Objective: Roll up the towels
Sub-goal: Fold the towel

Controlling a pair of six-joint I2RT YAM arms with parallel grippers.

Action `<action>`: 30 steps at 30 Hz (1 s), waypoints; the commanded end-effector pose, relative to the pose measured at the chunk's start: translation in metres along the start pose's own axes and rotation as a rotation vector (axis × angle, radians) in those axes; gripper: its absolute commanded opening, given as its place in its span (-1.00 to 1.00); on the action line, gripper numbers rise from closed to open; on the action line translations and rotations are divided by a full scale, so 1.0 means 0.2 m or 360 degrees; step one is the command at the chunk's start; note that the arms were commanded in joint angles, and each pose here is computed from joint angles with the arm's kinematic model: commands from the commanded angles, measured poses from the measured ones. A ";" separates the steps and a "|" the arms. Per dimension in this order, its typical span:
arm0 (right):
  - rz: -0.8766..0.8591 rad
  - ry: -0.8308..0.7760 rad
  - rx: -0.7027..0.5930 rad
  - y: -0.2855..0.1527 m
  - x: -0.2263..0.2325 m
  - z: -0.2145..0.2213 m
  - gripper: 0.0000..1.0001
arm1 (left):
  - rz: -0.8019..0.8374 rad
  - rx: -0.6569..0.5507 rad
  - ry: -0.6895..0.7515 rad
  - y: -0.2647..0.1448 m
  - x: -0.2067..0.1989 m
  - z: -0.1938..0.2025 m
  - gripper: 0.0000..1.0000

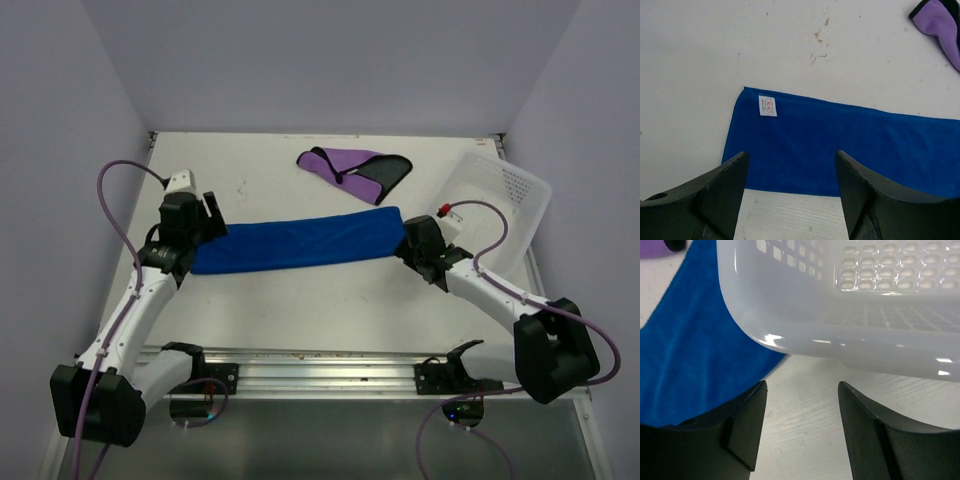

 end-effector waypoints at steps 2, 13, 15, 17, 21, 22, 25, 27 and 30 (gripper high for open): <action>-0.0076 0.0231 -0.0205 0.07 0.11 -0.09 0.25 | 0.0014 -0.0085 0.0056 0.00 -0.02 -0.04 0.47; -0.0011 0.0380 -0.0281 0.21 0.12 -0.04 0.25 | 0.0155 -0.0117 0.0064 -0.05 -0.10 -0.05 0.47; -0.0016 0.0409 -0.0313 0.23 0.12 -0.04 0.25 | 0.0172 -0.0123 0.0075 -0.06 -0.12 -0.05 0.47; -0.0008 0.0423 -0.0336 0.25 0.12 -0.05 0.25 | 0.0182 -0.0122 0.0097 -0.07 -0.14 -0.04 0.47; 0.0044 0.0413 -0.0373 0.28 0.12 -0.03 0.24 | 0.0200 -0.0124 0.0139 -0.09 -0.17 -0.04 0.47; 0.0061 0.0410 -0.0427 0.28 0.11 -0.04 0.24 | 0.0214 -0.0126 0.0152 -0.09 -0.19 -0.03 0.47; 0.0048 0.0399 -0.0469 0.26 0.12 -0.04 0.23 | 0.0235 -0.0127 0.0181 -0.11 -0.22 -0.03 0.49; 0.0061 0.0384 -0.0482 0.26 0.12 -0.05 0.24 | 0.0246 -0.0130 0.0195 -0.12 -0.23 -0.02 0.50; 0.0051 0.0363 -0.0473 0.27 0.13 -0.05 0.22 | 0.0263 -0.0134 0.0209 -0.13 -0.24 -0.02 0.51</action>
Point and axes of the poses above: each gripper's point midway between its finger pads, its own y axis out along the fingers, its own x axis along the line the jaws close on, z = x × y, the point moved 5 cm from there along -y, back along the fingers, and after that the axes turned 6 degrees about y, right-handed, at the moved point
